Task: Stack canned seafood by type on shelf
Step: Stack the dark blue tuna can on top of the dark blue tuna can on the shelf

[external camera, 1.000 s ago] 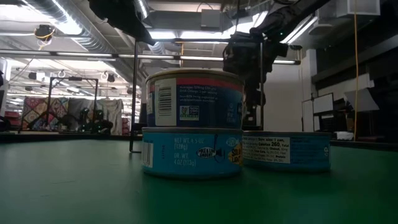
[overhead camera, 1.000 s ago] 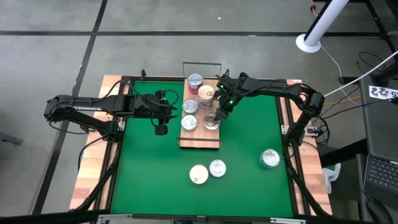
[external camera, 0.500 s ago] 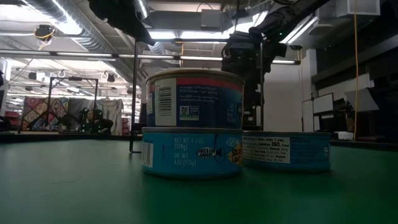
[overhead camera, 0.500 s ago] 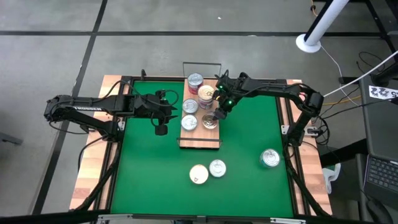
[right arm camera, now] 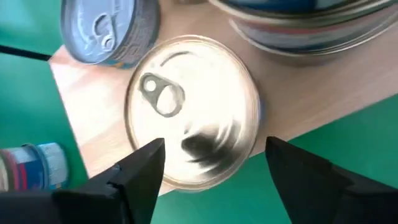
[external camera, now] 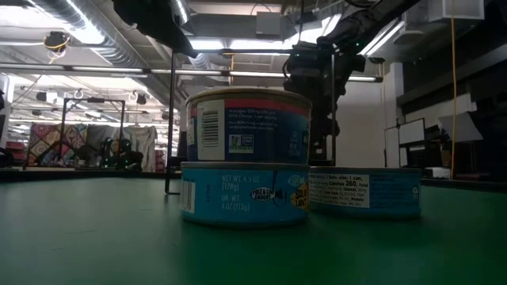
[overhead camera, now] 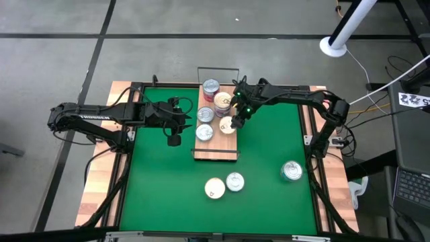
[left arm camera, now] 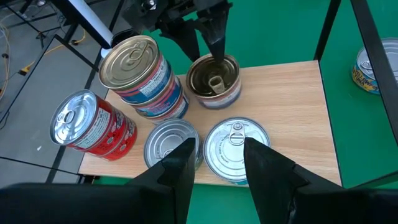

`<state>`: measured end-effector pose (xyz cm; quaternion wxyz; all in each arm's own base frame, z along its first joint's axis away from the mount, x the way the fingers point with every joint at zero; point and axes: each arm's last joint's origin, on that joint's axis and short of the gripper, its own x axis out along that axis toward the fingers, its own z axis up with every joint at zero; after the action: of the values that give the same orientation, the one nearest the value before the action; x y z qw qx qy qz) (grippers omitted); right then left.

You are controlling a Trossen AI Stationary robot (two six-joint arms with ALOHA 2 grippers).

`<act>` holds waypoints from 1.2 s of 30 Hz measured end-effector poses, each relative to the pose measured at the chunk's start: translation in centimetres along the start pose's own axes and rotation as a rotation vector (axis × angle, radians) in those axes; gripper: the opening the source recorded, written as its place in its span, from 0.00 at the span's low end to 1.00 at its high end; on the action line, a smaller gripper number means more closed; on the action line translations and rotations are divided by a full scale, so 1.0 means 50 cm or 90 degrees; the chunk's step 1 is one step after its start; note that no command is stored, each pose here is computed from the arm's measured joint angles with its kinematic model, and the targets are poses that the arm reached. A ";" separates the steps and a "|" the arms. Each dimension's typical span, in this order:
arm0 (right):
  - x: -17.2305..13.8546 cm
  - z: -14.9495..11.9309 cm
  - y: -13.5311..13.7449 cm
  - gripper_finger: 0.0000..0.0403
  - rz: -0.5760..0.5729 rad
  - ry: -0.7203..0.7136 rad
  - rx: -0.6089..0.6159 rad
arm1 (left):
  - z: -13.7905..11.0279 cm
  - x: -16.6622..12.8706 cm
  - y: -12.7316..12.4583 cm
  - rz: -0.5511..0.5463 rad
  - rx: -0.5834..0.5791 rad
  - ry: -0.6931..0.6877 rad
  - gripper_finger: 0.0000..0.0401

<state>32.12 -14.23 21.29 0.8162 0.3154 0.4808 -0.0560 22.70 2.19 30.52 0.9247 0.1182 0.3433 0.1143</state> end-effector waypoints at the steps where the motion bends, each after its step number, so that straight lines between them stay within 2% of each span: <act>1: 0.000 0.000 0.000 0.70 -0.004 -0.001 0.000 | 0.000 0.000 0.000 0.000 0.000 0.000 0.33; 7: 0.000 -0.002 0.000 0.71 0.000 0.008 0.004 | 0.000 0.000 0.000 0.000 0.000 0.000 0.33; 15: -0.002 -0.026 -0.004 0.71 0.000 0.081 0.033 | 0.000 0.000 0.000 -0.001 0.000 0.000 0.33; 23: -0.006 -0.044 -0.005 0.71 -0.008 0.135 0.027 | 0.001 0.000 0.000 -0.001 -0.001 -0.005 0.33; 29: -0.034 -0.044 0.003 0.71 -0.046 0.107 -0.019 | 0.019 -0.003 -0.004 0.000 -0.004 -0.061 0.33; 36: -0.101 -0.048 0.028 0.71 -0.111 0.032 -0.057 | 0.048 -0.016 -0.033 -0.026 0.008 -0.151 0.33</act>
<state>28.18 -12.84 25.27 0.8092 0.2368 0.5288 -0.0974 23.93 0.06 32.28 0.9602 0.1294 0.2348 0.0788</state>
